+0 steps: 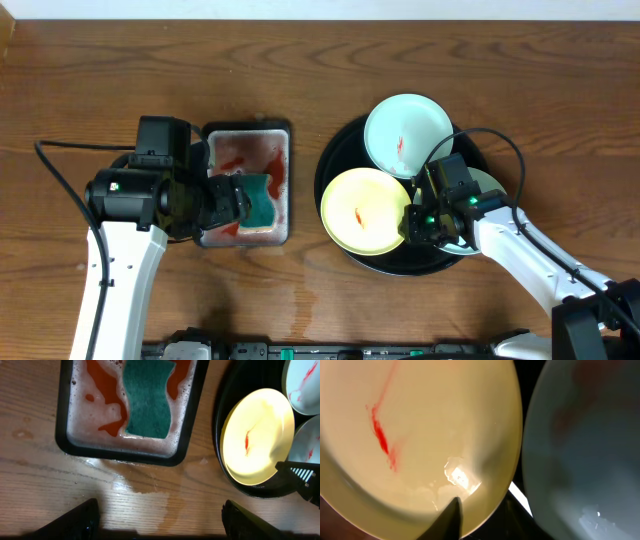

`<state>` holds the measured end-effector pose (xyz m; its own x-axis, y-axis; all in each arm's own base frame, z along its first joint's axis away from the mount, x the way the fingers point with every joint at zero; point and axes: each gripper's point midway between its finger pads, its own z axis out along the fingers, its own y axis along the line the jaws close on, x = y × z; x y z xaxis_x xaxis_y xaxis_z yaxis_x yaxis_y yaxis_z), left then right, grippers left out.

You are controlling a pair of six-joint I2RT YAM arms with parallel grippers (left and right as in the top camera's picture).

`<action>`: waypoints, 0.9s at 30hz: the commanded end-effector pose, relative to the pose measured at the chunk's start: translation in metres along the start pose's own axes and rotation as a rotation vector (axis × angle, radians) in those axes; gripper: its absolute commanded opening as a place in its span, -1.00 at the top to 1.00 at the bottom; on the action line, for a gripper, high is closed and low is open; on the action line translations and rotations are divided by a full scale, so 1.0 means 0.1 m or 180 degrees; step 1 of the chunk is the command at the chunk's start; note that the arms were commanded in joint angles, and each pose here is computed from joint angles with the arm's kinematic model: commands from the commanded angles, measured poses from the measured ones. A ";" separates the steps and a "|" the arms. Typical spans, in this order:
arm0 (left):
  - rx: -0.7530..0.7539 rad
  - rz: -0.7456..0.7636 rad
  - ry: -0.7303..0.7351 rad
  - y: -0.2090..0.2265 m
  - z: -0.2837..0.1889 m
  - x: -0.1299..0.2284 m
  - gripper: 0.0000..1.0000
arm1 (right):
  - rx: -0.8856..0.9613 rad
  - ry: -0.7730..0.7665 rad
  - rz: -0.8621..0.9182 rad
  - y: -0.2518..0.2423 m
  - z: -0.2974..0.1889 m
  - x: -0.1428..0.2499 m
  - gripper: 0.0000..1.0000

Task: Clean dirty plates on tray and stack at the side

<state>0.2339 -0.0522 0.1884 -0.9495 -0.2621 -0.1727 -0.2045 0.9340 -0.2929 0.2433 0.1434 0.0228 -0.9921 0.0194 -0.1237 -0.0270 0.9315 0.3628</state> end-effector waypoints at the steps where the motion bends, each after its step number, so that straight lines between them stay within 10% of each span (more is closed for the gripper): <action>1: 0.0025 0.0041 0.0003 0.00 0.02 -0.01 -0.57 | 0.0102 -0.0066 -0.0098 -0.04 0.00 -0.01 0.57; 20: 0.0040 0.0053 -0.0042 -0.02 0.02 -0.04 -0.57 | 0.0465 -0.0061 -0.0410 -0.42 0.30 -0.18 0.14; 27: 0.0037 0.0053 -0.0038 -0.01 0.03 -0.04 -0.58 | -0.0067 0.0010 0.0107 -0.29 0.26 -0.18 0.92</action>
<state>0.2392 -0.0524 0.1897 -0.9453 -0.2623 -0.1937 -0.1979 0.9336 -0.2986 0.2723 0.1342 0.0014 -0.9839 -0.0254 -0.1768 -0.0916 0.9213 0.3779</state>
